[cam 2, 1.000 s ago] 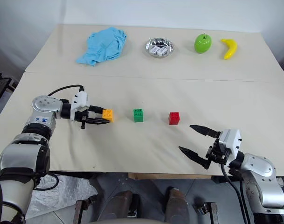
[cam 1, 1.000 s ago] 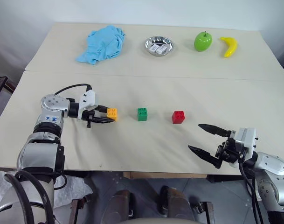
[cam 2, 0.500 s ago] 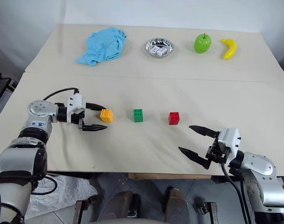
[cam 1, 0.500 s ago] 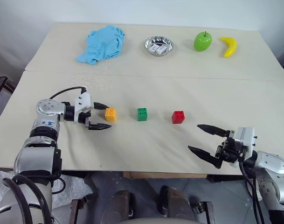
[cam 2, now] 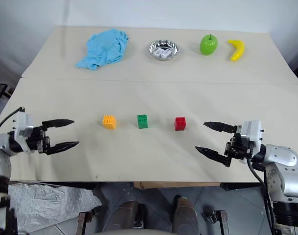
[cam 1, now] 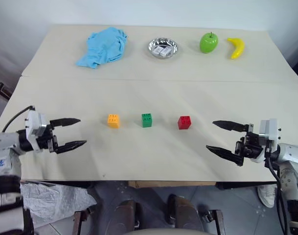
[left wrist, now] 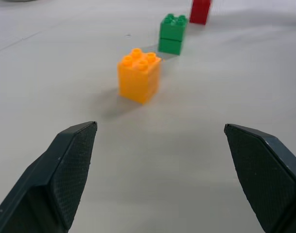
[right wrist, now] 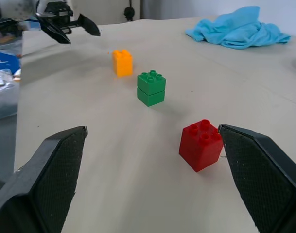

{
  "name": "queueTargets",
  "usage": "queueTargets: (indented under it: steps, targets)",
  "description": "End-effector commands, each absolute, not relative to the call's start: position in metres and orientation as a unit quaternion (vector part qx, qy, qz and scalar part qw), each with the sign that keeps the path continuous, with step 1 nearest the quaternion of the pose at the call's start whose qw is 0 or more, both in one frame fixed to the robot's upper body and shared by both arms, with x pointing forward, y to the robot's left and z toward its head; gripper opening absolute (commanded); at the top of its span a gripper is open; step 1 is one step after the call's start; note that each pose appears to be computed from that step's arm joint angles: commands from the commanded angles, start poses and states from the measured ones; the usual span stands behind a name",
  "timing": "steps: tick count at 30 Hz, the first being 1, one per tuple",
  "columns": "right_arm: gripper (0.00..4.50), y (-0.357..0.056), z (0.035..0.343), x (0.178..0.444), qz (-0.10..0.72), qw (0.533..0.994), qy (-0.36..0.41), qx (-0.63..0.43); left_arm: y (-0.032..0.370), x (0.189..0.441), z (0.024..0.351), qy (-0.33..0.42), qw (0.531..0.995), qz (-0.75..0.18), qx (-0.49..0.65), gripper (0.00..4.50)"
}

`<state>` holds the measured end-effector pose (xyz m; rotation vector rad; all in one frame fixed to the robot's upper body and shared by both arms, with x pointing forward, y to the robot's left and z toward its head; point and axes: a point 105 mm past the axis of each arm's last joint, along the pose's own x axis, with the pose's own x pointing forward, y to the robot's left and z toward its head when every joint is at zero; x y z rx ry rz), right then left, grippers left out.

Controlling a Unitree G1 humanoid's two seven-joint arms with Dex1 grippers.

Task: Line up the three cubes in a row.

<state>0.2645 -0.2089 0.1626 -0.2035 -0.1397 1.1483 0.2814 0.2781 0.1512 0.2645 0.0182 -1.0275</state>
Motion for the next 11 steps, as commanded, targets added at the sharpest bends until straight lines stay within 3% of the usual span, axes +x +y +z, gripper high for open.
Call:
queueTargets:
  steps: [1, 11]
  targets:
    - [4.5, -0.214, 0.177, 0.268, 0.554, 0.821, -0.085, -0.103, 0.273, 0.276, 0.175, -0.035, 0.866, -0.475, 0.156, 4.47]
    - [4.5, -0.207, 0.172, 0.281, 0.575, 0.804, -0.089, -0.121, 0.282, 0.292, 0.166, -0.018, 0.88, -0.438, 0.184, 4.47]
